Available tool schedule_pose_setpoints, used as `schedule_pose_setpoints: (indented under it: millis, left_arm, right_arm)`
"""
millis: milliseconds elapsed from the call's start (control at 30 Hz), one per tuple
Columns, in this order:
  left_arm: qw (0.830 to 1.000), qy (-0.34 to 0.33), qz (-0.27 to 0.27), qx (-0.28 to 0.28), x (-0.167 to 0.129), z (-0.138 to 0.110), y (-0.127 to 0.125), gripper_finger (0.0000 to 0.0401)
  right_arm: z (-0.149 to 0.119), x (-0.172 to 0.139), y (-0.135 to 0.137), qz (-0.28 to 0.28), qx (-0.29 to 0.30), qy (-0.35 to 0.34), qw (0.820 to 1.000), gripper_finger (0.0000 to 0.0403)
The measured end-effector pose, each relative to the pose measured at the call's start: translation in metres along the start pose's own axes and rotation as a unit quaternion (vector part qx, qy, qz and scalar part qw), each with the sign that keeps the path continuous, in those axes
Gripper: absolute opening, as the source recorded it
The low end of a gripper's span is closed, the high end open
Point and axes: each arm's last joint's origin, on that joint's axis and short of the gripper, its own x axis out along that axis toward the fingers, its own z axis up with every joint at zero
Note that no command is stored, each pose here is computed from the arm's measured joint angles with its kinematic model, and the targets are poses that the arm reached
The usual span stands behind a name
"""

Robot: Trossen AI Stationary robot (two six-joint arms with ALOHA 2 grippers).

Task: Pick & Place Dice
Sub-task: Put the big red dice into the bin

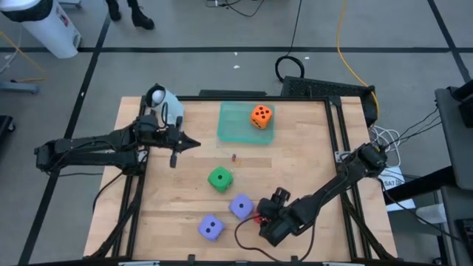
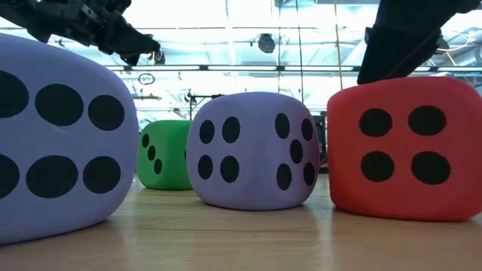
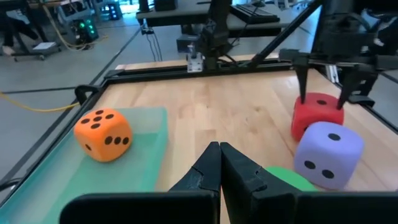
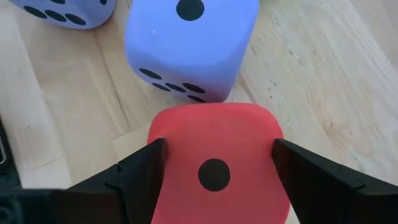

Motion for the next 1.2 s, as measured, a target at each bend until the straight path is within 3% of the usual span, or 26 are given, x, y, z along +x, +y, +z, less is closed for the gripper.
schedule_pose_setpoints:
  millis: [300,500,767,1200]
  left_arm:
    - [1.0,0.002,-0.011,0.0,0.001,0.0,-0.004,0.0005]
    - [1.0,0.004,-0.014,0.01,0.001,0.0,-0.005,0.0005]
    - [0.999,-0.001,-0.011,0.039,0.001,0.001,-0.004,0.0005]
    - [0.999,-0.018,0.021,0.047,0.001,0.005,-0.002,0.0005]
  right_arm:
    - [0.021,-0.05,-0.016,0.071,0.004,-0.063,0.995,0.0306]
    - [0.032,-0.066,-0.028,0.095,-0.017,-0.075,0.993,0.0306]
    - [0.036,-0.056,-0.023,0.106,0.002,-0.021,0.994,0.0305]
    - [0.032,-0.035,-0.014,0.066,-0.008,0.065,0.996,0.0295]
